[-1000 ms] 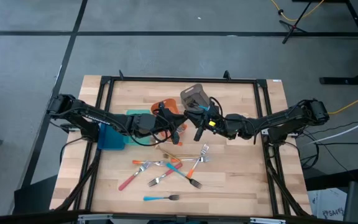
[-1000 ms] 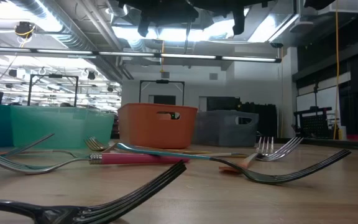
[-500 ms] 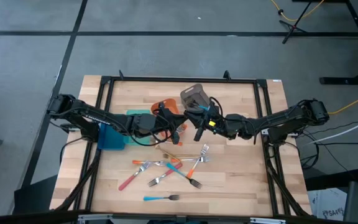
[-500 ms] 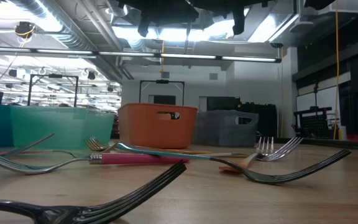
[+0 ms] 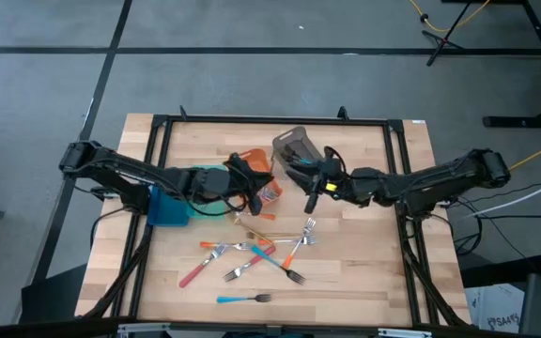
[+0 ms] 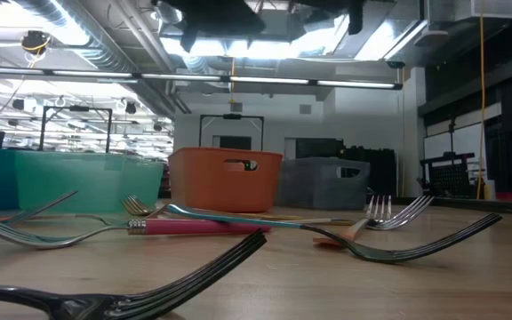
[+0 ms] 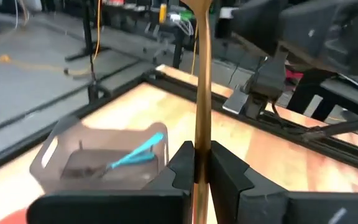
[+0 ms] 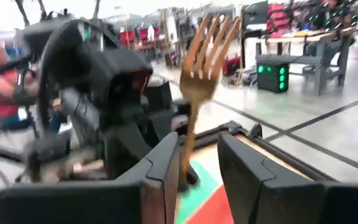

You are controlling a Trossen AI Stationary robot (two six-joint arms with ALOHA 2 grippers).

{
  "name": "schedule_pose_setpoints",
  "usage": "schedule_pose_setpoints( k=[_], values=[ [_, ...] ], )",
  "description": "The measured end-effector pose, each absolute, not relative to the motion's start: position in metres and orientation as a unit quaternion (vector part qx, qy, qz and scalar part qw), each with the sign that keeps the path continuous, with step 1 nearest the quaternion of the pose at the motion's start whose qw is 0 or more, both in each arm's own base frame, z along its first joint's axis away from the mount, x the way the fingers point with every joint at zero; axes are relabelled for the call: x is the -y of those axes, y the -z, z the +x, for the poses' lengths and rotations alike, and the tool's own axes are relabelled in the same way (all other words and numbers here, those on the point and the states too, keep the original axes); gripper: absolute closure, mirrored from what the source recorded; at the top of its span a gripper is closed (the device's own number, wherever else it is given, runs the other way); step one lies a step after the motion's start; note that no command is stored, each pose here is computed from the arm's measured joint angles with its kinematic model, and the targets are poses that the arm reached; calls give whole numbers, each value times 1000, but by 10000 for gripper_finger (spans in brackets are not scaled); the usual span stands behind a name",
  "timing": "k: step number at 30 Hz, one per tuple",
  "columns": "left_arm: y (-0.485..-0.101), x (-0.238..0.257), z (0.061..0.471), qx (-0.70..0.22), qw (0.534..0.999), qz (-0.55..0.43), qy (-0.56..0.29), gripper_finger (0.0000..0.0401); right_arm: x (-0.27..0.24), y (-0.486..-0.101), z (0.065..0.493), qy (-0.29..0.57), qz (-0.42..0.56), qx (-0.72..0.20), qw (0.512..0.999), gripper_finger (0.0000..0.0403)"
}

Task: Sort silverware by color (type)
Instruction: Put the gold fork into the light blue bin

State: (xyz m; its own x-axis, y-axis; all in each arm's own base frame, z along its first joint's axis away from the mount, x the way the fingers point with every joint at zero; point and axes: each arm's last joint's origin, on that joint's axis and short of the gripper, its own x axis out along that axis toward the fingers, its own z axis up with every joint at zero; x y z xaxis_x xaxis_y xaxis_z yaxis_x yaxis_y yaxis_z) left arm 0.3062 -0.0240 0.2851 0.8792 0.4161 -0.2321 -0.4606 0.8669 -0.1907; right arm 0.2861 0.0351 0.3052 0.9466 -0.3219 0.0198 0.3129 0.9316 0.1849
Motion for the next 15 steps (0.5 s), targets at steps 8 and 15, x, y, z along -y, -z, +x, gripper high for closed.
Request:
schedule_pose_setpoints(
  k=[8,15],
  values=[
    [-301,21,259,-187,927,-286,-153,381,-31,-306,259,160,57,-76,983,303],
    [-295,23,214,-330,817,-445,-159,380,-30,-295,254,164,37,-136,976,303]
  ],
)
